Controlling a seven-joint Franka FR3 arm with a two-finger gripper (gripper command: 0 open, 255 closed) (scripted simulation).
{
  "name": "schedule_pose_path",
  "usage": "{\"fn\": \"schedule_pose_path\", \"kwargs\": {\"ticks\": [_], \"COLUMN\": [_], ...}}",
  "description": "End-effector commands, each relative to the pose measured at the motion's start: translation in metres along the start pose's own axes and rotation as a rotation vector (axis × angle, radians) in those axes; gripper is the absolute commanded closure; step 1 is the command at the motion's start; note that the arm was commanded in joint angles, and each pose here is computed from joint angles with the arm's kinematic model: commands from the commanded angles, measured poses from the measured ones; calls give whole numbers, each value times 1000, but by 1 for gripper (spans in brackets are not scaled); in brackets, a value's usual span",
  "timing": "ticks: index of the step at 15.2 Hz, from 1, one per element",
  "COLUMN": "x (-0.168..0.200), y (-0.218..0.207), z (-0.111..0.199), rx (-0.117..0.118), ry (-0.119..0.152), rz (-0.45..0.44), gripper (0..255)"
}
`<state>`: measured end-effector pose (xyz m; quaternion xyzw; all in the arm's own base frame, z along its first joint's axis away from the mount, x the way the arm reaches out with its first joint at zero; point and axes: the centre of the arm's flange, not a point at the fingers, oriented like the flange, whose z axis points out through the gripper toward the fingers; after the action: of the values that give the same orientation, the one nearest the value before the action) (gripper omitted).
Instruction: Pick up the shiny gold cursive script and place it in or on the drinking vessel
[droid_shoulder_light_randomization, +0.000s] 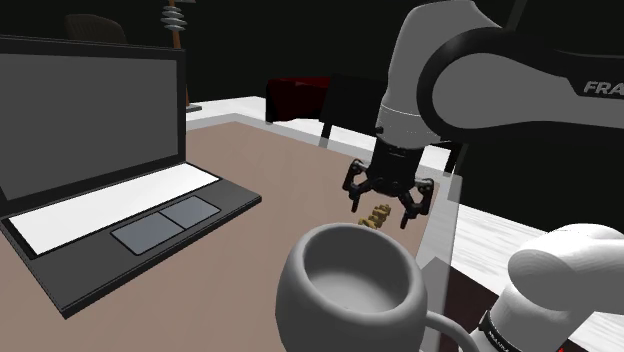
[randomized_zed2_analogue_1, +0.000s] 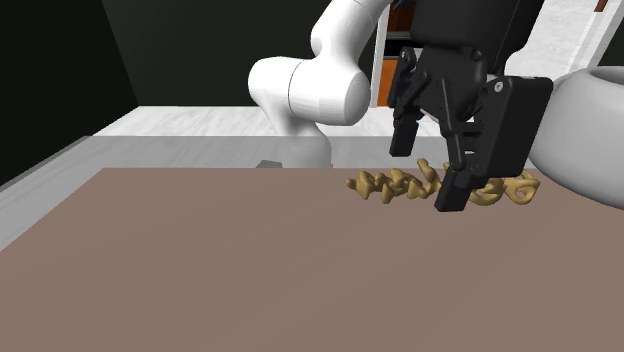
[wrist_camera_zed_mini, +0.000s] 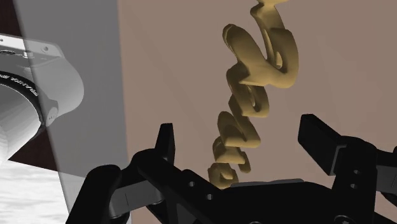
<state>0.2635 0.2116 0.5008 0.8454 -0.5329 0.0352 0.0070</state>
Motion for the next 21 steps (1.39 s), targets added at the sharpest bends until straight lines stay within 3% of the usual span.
{"fn": "schedule_pose_path", "kwargs": {"ticks": [1,2,11,21], "x": [0,0,0,4], "y": [0,0,0,-1], "z": [0,0,0,-53], "rx": [0,0,0,0], "ry": [0,0,0,0], "rz": [0,0,0,0], "gripper": [0,255,255,255]}}
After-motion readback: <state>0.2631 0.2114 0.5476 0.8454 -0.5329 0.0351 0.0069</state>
